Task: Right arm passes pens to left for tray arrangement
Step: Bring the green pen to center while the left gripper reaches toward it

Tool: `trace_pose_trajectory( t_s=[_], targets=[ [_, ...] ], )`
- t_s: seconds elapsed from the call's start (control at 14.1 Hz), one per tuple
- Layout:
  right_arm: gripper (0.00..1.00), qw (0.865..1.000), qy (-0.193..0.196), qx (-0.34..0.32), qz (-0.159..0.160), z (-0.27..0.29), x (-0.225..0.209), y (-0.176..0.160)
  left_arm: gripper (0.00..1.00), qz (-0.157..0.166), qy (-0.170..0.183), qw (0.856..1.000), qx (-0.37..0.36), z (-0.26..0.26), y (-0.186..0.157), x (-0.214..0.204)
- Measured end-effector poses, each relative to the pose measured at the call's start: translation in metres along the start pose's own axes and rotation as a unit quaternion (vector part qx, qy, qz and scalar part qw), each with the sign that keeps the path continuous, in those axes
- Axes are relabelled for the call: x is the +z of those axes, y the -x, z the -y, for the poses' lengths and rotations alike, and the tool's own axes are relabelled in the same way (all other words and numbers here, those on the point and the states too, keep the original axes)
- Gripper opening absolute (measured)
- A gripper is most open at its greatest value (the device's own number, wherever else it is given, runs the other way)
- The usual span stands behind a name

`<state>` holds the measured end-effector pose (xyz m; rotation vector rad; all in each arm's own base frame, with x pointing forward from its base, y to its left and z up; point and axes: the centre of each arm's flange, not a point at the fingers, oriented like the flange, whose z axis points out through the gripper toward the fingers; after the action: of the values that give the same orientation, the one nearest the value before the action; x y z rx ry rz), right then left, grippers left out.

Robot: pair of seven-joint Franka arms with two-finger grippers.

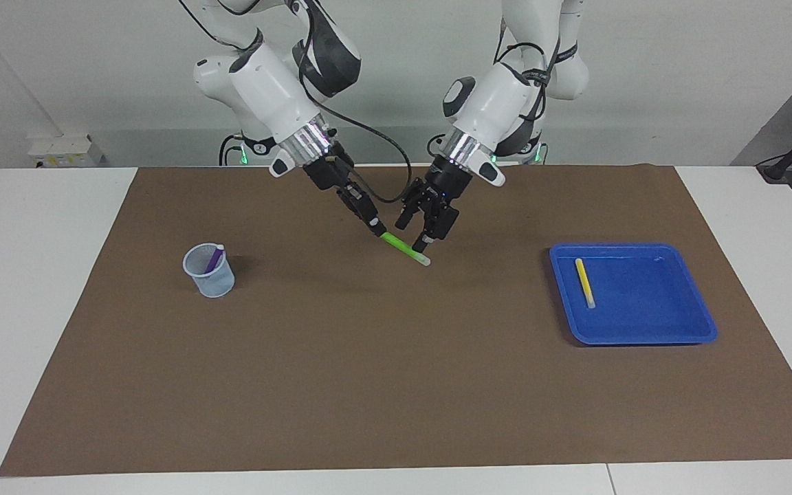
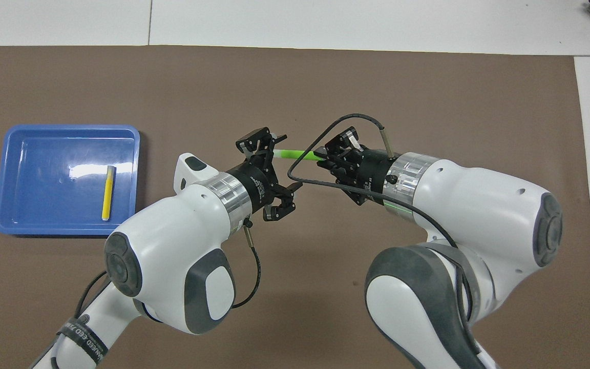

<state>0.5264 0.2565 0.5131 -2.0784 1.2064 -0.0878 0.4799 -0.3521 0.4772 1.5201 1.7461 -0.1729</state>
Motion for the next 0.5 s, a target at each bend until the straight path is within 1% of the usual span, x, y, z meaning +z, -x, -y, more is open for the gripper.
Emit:
trace_pose_trajectory(
  t_s=[0.07, 0.14, 0.21, 0.35, 0.42, 0.5],
  targets=[
    [0.18, 1.0, 0.0, 0.0, 0.0, 0.0, 0.0, 0.0, 1.0, 0.0, 0.004, 1.0, -0.001, 0.001, 0.0, 0.003],
    [0.18, 1.0, 0.0, 0.0, 0.0, 0.0, 0.0, 0.0, 0.98, 0.0, 0.006, 1.0, -0.001, 0.004, 0.0, 0.008],
    [0.18, 1.0, 0.0, 0.0, 0.0, 0.0, 0.0, 0.0, 0.9, 0.0, 0.006, 1.0, 0.0, 0.008, 0.001, 0.012],
    [0.18, 1.0, 0.0, 0.0, 0.0, 0.0, 0.0, 0.0, 0.9, 0.0, 0.007, 1.0, 0.0, 0.012, 0.001, 0.017],
    [0.18, 1.0, 0.0, 0.0, 0.0, 0.0, 0.0, 0.0, 0.81, 0.0, 0.007, 1.0, 0.0, 0.013, 0.002, 0.017],
    [0.18, 1.0, 0.0, 0.0, 0.0, 0.0, 0.0, 0.0, 0.81, 0.0, 0.008, 1.0, 0.0, 0.012, 0.002, 0.017]
  ],
)
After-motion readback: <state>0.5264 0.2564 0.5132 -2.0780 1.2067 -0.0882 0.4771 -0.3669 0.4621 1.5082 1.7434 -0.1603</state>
